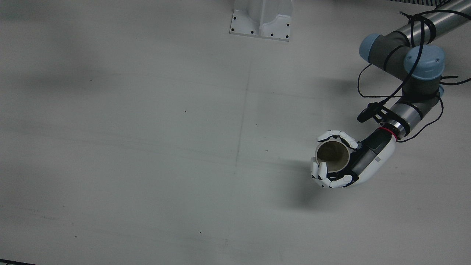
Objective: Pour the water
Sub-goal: 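Lift both cups, moving the beige cup toward the table center, then tilt the white cup over the beige cup with the right hand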
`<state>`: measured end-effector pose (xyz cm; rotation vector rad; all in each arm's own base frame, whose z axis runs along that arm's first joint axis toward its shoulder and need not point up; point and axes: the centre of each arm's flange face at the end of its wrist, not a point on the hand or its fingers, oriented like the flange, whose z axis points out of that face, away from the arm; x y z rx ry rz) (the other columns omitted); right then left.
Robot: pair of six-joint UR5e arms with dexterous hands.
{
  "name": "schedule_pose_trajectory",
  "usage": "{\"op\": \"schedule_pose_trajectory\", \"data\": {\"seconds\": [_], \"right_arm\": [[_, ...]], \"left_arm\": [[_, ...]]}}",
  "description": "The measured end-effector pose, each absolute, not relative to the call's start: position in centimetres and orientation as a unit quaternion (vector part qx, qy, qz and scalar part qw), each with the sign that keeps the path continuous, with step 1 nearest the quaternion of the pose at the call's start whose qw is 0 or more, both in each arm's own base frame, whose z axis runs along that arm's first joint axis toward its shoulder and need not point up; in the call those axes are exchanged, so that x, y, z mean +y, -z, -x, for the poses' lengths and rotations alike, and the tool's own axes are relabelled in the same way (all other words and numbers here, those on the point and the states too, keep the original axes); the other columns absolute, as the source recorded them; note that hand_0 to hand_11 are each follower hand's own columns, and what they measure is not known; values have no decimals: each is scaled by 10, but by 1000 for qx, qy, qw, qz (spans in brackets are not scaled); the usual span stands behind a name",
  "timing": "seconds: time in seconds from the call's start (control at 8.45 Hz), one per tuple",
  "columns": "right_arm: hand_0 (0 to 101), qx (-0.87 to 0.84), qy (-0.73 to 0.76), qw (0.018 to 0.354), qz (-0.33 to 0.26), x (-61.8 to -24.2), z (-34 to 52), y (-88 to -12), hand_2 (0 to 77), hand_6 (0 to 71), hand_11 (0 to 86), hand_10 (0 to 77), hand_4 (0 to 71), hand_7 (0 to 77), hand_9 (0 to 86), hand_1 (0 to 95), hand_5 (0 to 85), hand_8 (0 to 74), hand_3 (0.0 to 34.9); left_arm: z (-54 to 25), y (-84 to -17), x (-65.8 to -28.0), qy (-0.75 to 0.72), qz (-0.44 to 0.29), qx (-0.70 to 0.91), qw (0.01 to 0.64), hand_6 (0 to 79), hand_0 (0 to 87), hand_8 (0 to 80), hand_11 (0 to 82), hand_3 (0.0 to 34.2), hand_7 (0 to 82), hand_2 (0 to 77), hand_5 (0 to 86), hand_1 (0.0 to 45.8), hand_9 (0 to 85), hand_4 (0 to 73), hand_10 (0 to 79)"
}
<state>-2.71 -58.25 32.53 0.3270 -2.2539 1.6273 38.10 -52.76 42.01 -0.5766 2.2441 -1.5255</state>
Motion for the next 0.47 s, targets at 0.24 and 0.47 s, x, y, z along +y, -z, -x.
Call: {"op": "schedule_pose_trajectory", "data": {"seconds": [0.24, 0.47], "right_arm": [[805, -811, -554, 153, -108, -607, 108, -251, 420, 693, 698, 475, 644, 704, 720, 202, 622, 573, 12], [803, -819, -532, 188, -104, -615, 229, -191, 420, 698, 698, 485, 644, 704, 720, 202, 622, 573, 14]], "left_arm": [[-431, -358, -516, 530, 231, 792, 198, 442, 795, 535, 480, 1, 524, 420, 627, 131, 485, 284, 475], [-447, -339, -511, 528, 239, 789, 203, 442, 800, 535, 480, 1, 524, 420, 627, 131, 485, 284, 475]]}}
